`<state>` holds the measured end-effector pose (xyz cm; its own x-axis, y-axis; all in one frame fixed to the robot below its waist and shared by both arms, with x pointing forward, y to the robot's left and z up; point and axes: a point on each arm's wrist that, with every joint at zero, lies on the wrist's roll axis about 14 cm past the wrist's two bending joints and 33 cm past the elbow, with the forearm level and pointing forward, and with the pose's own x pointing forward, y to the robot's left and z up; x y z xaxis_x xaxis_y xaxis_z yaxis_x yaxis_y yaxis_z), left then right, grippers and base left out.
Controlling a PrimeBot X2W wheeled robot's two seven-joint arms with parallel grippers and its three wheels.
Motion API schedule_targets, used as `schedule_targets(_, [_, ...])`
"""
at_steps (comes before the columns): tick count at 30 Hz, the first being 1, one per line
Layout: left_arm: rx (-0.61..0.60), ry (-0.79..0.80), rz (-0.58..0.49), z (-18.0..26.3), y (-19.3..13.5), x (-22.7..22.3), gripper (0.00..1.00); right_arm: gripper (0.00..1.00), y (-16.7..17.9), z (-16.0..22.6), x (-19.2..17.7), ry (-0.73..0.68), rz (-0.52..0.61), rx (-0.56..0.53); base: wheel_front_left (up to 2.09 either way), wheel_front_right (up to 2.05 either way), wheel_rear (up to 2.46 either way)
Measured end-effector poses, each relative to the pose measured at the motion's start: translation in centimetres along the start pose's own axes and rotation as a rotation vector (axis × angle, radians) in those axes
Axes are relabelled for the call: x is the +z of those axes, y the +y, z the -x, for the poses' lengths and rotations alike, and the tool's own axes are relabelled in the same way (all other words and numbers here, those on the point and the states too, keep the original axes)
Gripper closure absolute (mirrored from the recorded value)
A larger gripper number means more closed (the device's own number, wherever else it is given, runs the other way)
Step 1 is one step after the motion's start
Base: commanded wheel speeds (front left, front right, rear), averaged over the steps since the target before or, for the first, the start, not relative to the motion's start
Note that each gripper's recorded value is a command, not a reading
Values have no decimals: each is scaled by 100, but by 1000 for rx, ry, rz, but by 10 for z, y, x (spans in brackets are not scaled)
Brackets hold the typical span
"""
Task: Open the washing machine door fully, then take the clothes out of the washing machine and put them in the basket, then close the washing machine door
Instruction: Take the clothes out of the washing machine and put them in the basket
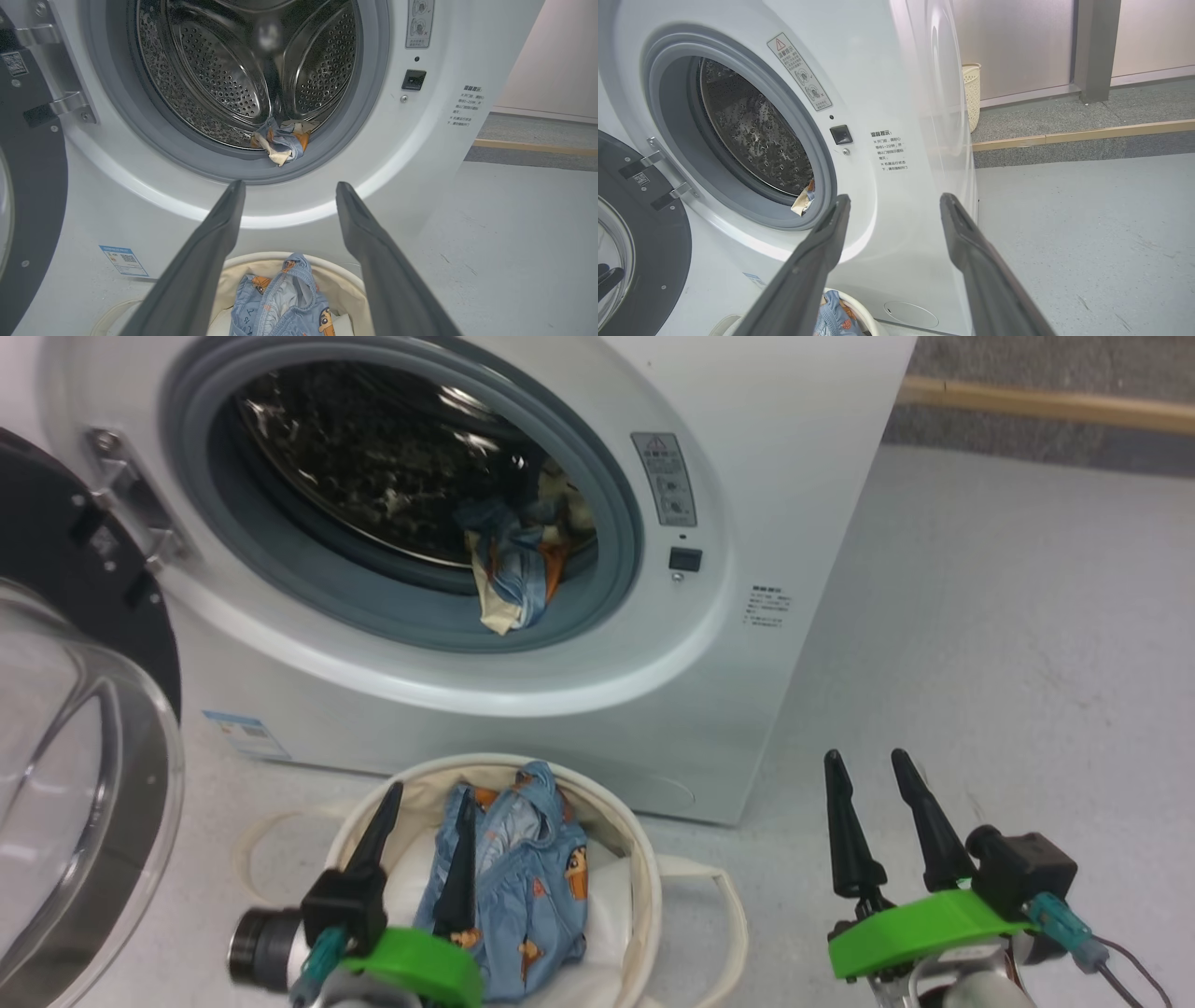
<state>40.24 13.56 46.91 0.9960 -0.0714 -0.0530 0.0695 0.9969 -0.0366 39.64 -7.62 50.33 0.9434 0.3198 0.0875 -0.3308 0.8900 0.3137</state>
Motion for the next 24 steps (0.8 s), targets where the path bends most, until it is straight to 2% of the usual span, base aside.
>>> schedule_targets(6, [79,-22,27,30,20,4,0,0,10,11,9,-23,4,16,0,0,0])
schedule_targets(11, [80,-65,36,40,18,17,0,0,5,28,4,-5,3,-13,0,0,0])
schedule_targets(24, [39,-80,36,44,7,21,0,0,5,33,12,-29,10,-19,0,0,0])
